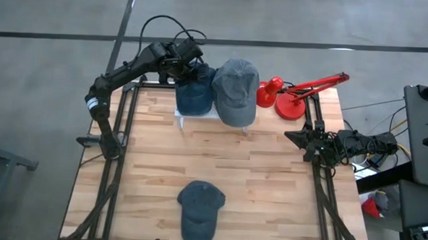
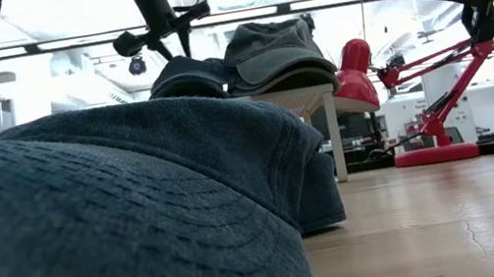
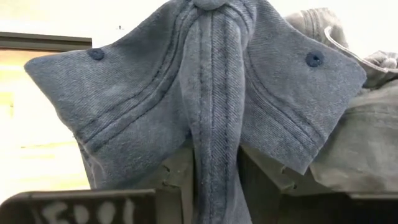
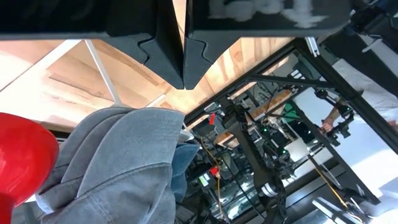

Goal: Pick & Place hat
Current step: Stack the left blue cap on the blue cap on the shelf, then stack the blue cap on the blue caps on the shelf

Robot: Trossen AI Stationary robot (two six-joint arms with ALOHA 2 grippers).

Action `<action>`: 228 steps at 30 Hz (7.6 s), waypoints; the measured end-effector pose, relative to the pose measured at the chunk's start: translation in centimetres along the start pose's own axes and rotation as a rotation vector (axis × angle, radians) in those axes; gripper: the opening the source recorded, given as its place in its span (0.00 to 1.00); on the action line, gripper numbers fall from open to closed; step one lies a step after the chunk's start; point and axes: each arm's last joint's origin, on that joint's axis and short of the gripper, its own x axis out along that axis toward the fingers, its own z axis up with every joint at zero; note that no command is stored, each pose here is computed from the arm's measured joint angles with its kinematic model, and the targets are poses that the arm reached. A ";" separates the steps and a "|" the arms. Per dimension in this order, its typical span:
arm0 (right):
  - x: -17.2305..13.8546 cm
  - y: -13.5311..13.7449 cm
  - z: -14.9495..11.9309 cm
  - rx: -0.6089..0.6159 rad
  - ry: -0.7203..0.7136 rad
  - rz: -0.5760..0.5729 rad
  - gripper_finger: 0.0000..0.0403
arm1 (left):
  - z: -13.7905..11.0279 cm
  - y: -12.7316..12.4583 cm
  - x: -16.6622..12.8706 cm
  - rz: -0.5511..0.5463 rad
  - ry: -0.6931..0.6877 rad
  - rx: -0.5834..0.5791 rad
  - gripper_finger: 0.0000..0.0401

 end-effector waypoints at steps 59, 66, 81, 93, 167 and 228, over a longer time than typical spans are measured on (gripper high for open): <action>0.0 0.0 0.0 0.003 0.001 -0.001 0.02 | -15.0 -2.4 -11.2 -0.273 -0.034 0.201 0.43; 0.0 0.0 0.0 -0.020 0.002 -0.001 0.02 | -20.0 -2.7 -10.1 -0.307 -0.010 0.182 0.43; 0.0 0.3 -0.2 -0.132 0.065 0.106 0.02 | -26.9 -2.2 -2.8 -0.410 0.093 0.155 0.43; 0.0 0.3 -0.2 -0.144 0.069 0.119 0.02 | -30.5 -0.6 -1.3 -0.415 0.290 0.135 0.43; 0.3 0.0 -1.4 -0.177 0.126 0.149 0.02 | -42.9 -3.6 -1.0 0.034 0.459 -0.002 0.50; 0.3 -0.2 -1.6 -0.189 0.151 0.134 0.02 | -38.8 -4.6 -2.6 -0.208 0.029 0.035 0.01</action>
